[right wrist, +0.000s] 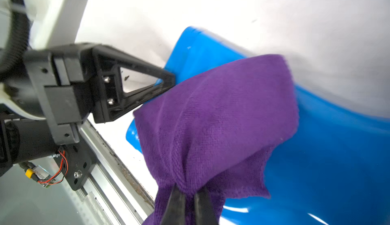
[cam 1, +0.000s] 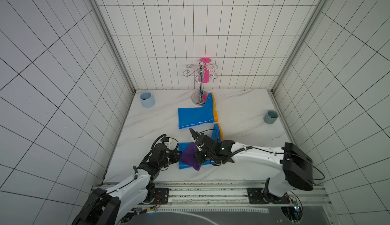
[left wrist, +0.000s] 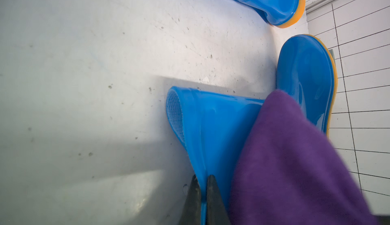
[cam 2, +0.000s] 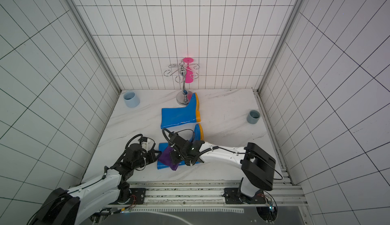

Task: Wipe the rubber boots with a cloth
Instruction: Wipe the dirt off the rubber boot.

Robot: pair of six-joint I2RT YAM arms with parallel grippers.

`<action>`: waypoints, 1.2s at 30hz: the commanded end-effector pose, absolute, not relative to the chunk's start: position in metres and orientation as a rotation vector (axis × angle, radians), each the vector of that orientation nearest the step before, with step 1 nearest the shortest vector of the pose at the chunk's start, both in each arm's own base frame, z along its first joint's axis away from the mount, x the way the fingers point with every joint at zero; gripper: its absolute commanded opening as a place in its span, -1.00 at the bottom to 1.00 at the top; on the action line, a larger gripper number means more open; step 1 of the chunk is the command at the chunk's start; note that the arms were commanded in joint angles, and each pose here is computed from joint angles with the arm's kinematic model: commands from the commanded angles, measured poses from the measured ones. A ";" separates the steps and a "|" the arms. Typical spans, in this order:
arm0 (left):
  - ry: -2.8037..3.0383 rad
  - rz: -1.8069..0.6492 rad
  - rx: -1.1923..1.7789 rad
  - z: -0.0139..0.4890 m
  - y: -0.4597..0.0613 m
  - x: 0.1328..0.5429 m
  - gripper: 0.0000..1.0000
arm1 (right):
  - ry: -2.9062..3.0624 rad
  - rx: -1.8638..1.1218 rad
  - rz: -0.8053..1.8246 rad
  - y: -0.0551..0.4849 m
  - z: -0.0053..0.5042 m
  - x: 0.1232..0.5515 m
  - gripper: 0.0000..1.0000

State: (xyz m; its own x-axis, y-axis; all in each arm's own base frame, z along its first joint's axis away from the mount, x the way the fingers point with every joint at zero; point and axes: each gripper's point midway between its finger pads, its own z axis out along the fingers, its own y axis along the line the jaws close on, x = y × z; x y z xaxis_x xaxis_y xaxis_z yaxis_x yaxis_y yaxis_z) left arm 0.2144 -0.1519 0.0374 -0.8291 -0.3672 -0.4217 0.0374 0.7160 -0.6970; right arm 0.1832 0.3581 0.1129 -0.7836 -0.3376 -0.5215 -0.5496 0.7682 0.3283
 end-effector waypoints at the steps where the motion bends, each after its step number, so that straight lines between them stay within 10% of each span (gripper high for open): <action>1: 2.416 -0.951 -0.262 0.025 -0.148 0.207 -1.00 | 2.587 -0.610 0.413 0.287 0.098 0.185 -1.00; 15: 2.404 -0.961 -0.248 0.028 -0.149 0.207 -1.00 | 2.690 -0.474 0.407 0.217 0.057 0.138 -1.00; 36: 2.399 -0.967 -0.234 0.030 -0.151 0.206 -1.00 | 2.526 -0.703 0.677 0.357 0.076 0.148 -1.00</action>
State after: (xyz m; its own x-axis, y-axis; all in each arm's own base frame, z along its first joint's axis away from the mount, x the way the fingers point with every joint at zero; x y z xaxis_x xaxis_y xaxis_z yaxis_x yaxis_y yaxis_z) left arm 0.2140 -0.1528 0.0392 -0.8259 -0.3651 -0.4296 0.0469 0.7148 -0.6977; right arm 0.1338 0.2974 0.0293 -0.8252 -0.4010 -0.3977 -0.5144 0.8243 0.2363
